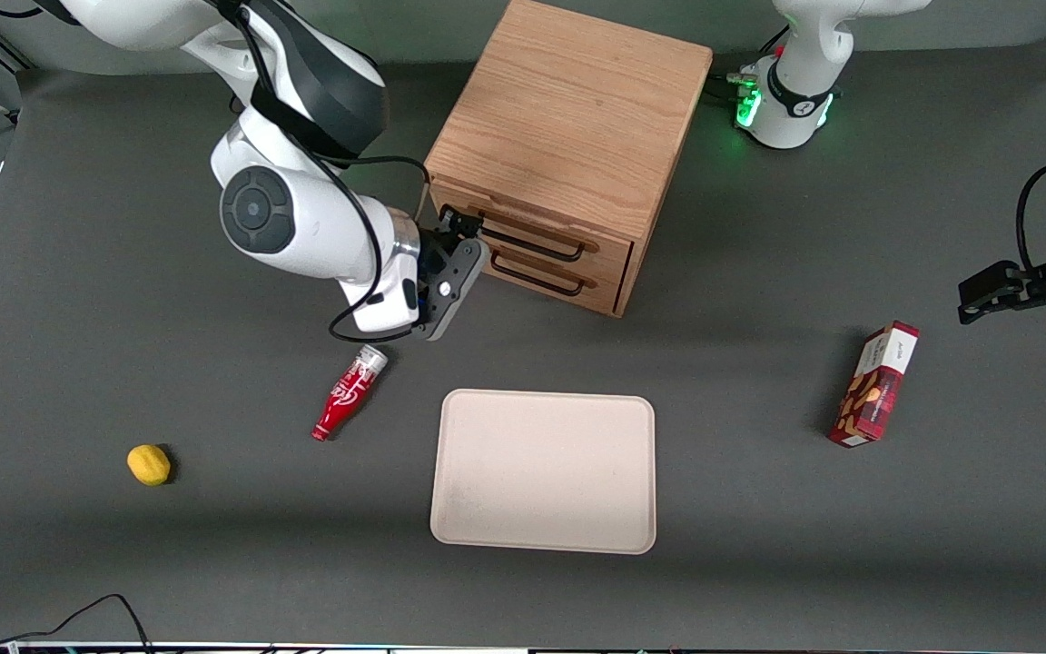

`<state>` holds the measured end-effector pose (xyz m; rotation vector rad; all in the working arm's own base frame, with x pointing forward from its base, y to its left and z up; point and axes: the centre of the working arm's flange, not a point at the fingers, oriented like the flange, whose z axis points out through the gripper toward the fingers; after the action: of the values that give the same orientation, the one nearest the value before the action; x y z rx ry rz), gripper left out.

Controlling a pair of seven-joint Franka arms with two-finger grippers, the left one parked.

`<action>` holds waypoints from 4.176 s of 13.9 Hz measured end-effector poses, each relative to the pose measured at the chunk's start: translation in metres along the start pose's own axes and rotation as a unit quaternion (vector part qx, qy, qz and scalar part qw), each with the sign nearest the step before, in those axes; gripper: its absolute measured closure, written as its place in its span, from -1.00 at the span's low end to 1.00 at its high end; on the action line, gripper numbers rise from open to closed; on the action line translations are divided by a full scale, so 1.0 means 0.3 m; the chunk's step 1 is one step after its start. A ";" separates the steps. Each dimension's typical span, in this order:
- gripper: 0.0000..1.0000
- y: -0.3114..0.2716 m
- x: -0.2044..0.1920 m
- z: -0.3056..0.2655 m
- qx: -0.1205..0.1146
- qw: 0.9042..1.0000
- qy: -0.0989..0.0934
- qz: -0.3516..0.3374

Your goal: Open upper drawer

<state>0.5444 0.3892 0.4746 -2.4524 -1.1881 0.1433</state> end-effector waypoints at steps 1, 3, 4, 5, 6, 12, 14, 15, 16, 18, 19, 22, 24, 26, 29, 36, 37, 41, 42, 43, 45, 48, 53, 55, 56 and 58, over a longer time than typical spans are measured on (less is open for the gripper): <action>-1.00 -0.025 0.006 0.015 -0.002 1.000 -0.004 -0.008; -1.00 -0.051 0.014 0.058 -0.009 1.000 -0.012 -0.019; -1.00 -0.053 0.022 0.088 -0.013 1.000 -0.011 -0.024; -1.00 -0.050 0.032 0.119 -0.014 0.999 -0.010 -0.027; -1.00 -0.044 0.041 0.149 -0.012 1.000 -0.008 -0.028; -1.00 -0.072 0.064 0.289 -0.004 0.999 -0.016 -0.037; -1.00 -0.091 0.060 0.309 -0.001 0.999 -0.021 -0.040; -1.00 -0.099 0.060 0.313 0.000 0.999 -0.022 -0.041; -1.00 -0.105 0.060 0.317 0.001 0.999 -0.022 -0.039; -1.00 -0.109 0.059 0.335 0.000 0.999 -0.018 -0.031; -1.00 -0.109 0.057 0.345 0.000 0.999 -0.017 -0.029; -1.00 -0.100 0.052 0.359 0.000 1.000 -0.018 -0.025; -1.00 -0.082 0.056 0.363 -0.002 1.000 -0.010 -0.021; -1.00 -0.044 0.062 0.362 -0.005 1.000 -0.002 -0.015; -1.00 0.034 0.078 0.348 -0.006 1.000 0.011 -0.003; -1.00 0.175 0.107 0.282 -0.018 0.999 0.037 0.020; -1.00 0.195 0.113 0.284 -0.023 0.999 0.038 0.019; -1.00 0.297 0.142 0.288 -0.023 0.998 0.050 0.030; -1.00 0.327 0.145 0.276 -0.024 0.998 0.056 0.035; -1.00 0.355 0.148 0.263 -0.027 0.997 0.061 0.040; -1.00 0.405 0.154 0.245 -0.029 0.996 0.070 0.049; -1.00 0.464 0.159 0.221 -0.033 0.994 0.081 0.058; -1.00 0.504 0.161 0.167 -0.033 0.994 0.083 0.065; -1.00 0.511 0.166 0.118 -0.036 0.993 0.093 0.066; -1.00 0.518 0.164 0.103 -0.037 0.992 0.096 0.067; -1.00 0.532 0.161 0.093 -0.037 0.992 0.099 0.070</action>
<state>0.6837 0.3470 0.3886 -2.5456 -0.9534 -0.1038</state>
